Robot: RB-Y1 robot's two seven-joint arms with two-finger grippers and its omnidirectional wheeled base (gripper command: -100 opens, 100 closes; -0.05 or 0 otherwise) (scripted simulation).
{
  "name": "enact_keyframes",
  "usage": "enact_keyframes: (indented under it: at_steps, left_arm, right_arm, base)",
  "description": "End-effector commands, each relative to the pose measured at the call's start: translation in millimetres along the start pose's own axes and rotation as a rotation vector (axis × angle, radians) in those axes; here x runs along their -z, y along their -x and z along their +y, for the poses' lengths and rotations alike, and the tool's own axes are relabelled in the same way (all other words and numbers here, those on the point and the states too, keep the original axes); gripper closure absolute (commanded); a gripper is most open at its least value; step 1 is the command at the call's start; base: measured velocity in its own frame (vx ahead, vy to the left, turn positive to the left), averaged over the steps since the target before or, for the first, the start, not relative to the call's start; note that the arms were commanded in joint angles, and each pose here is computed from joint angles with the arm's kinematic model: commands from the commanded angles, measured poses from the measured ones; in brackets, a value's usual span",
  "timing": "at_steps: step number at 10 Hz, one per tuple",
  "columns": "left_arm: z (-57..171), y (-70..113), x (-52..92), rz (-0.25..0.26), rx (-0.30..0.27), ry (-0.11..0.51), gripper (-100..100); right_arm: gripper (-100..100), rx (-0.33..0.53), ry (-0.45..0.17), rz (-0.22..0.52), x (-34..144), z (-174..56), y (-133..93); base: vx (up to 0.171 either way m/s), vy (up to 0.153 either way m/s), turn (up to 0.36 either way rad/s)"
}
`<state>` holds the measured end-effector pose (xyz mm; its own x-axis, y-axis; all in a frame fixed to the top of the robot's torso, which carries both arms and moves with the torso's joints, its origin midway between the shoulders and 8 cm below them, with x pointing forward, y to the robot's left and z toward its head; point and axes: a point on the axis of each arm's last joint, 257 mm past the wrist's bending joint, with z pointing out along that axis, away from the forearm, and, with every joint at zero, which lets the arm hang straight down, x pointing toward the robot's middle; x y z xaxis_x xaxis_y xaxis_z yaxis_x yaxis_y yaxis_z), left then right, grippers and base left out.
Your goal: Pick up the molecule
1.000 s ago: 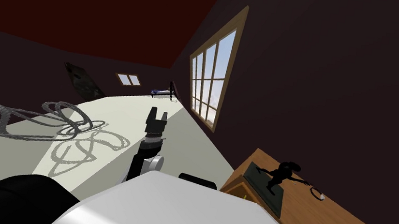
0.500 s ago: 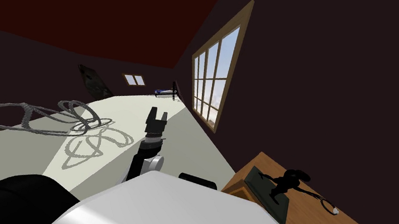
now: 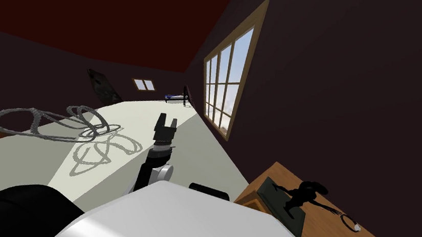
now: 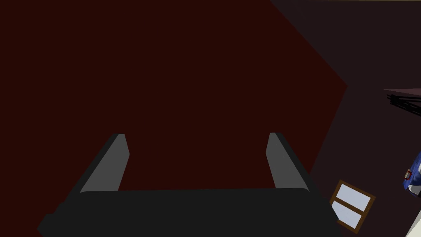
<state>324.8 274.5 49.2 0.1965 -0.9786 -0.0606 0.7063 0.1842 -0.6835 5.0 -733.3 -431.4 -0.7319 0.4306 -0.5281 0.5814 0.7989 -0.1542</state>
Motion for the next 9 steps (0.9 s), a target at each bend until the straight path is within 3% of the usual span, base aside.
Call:
enact_keyframes:
  at_steps: [1, 3, 4, 5, 8, 9]
  left_arm:
    - [0, 0.0, 0.0, 0.000, 0.000, 0.000, 0]
    - [0, 0.0, 0.0, 0.000, 0.000, 0.000, 0]
    - [0, 0.0, 0.0, 0.000, 0.000, 0.000, 0]
    - [0, 0.0, 0.0, 0.000, 0.000, 0.000, 0]
    - [0, 0.0, 0.0, 0.000, 0.000, 0.000, 0]
    - [0, 0.0, 0.0, 0.000, 0.000, 0.000, 0]
  right_arm:
    - [100, 0.000, 0.000, 0.000, 0.0, 0, 0]
    - [100, 0.000, 0.001, 0.000, -0.1, 0, 0]
    - [0, 0.000, 0.001, 0.000, -0.1, 0, 0]
    - [100, 0.008, 0.008, -0.001, 6.2, -2, 7]
    - [100, 0.014, 0.009, -0.002, 9.4, -6, 13]
    - [0, 0.013, 0.010, -0.001, 9.7, -6, 13]
  base:
    - [0.000, 0.000, 0.000]
    - [0.000, 0.000, 0.000]
    - [0.000, 0.000, 0.000]
    - [0.002, 0.037, -0.089]
    - [-0.009, 0.061, -0.053]
    - [-0.002, 0.007, -0.002]
